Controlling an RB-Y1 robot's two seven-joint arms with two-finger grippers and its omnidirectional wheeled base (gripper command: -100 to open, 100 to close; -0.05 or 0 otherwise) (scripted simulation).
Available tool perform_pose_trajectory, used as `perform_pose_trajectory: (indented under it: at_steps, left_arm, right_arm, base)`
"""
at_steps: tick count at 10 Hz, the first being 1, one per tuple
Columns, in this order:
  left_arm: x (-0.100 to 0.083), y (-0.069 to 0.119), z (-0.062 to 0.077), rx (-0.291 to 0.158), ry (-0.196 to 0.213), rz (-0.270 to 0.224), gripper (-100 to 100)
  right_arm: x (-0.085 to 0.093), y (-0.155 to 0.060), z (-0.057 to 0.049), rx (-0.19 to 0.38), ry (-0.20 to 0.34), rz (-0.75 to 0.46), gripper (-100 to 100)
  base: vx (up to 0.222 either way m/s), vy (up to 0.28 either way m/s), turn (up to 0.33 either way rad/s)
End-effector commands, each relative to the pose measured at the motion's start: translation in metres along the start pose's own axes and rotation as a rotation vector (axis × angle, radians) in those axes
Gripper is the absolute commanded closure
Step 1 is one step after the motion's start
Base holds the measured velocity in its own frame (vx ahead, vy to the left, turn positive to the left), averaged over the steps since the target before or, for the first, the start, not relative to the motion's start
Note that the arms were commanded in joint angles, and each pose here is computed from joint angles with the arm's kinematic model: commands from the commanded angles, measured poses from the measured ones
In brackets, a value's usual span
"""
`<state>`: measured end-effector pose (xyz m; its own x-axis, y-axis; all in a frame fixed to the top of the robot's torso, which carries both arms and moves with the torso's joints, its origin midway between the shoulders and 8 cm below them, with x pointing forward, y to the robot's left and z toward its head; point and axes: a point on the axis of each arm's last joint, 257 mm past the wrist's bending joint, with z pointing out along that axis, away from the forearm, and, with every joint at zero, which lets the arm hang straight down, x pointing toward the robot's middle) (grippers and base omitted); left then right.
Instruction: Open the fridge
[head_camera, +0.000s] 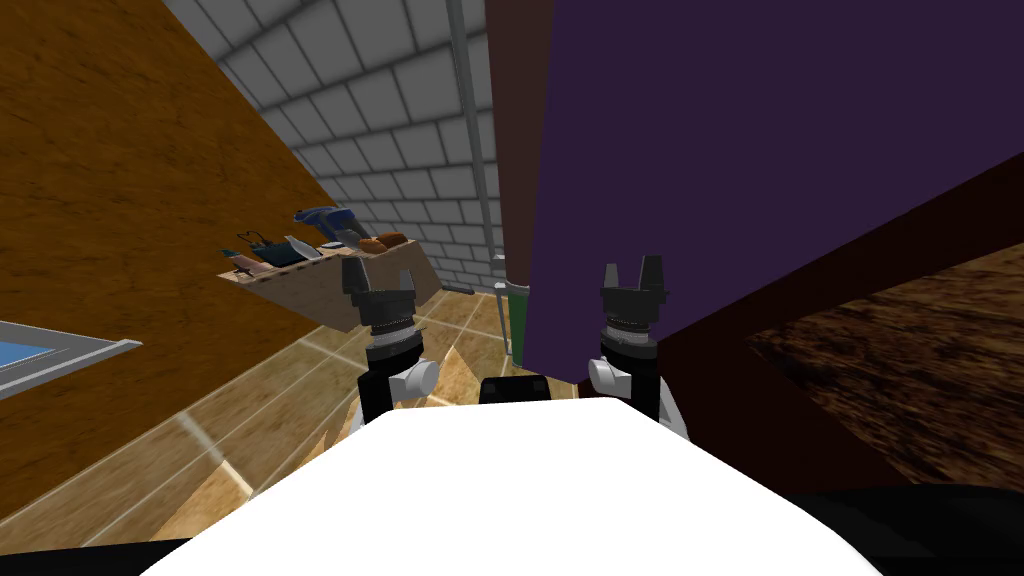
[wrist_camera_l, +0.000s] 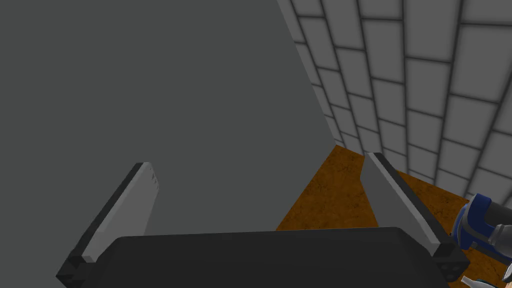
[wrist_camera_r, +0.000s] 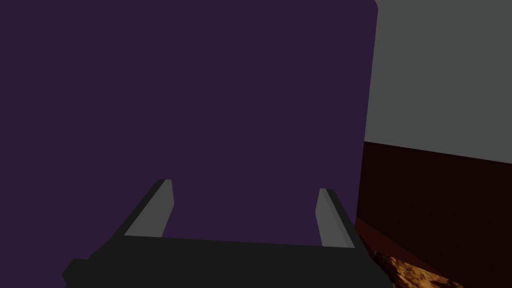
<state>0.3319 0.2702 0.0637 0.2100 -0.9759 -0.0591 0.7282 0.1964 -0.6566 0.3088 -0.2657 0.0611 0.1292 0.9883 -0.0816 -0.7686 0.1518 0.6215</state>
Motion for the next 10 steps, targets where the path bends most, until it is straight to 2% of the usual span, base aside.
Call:
perform_pose_trajectory:
  at_steps: [1, 9, 10]
  left_arm:
    - [0.0, 0.0, 0.0, 0.0, 0.0, 0.0, 0]
    - [0.0, -0.0002, 0.0001, 0.0, 0.0, 0.0, 0]
    - [0.0, -0.0002, 0.0001, 0.0, 0.0, 0.0, 0]
  right_arm:
    - [0.0, 0.0, 0.0, 0.0, 0.0, 0.0, 0]
    - [0.0, 0.0002, 0.0001, 0.0, 0.0, 0.0, 0]
    - [0.0041, -0.0016, -0.0006, 0.006, 0.035, -0.025, -100]
  base:
    - [0.0, 0.0, 0.0]
    - [0.0, 0.0, 0.0]
    - [0.013, 0.015, -0.01]
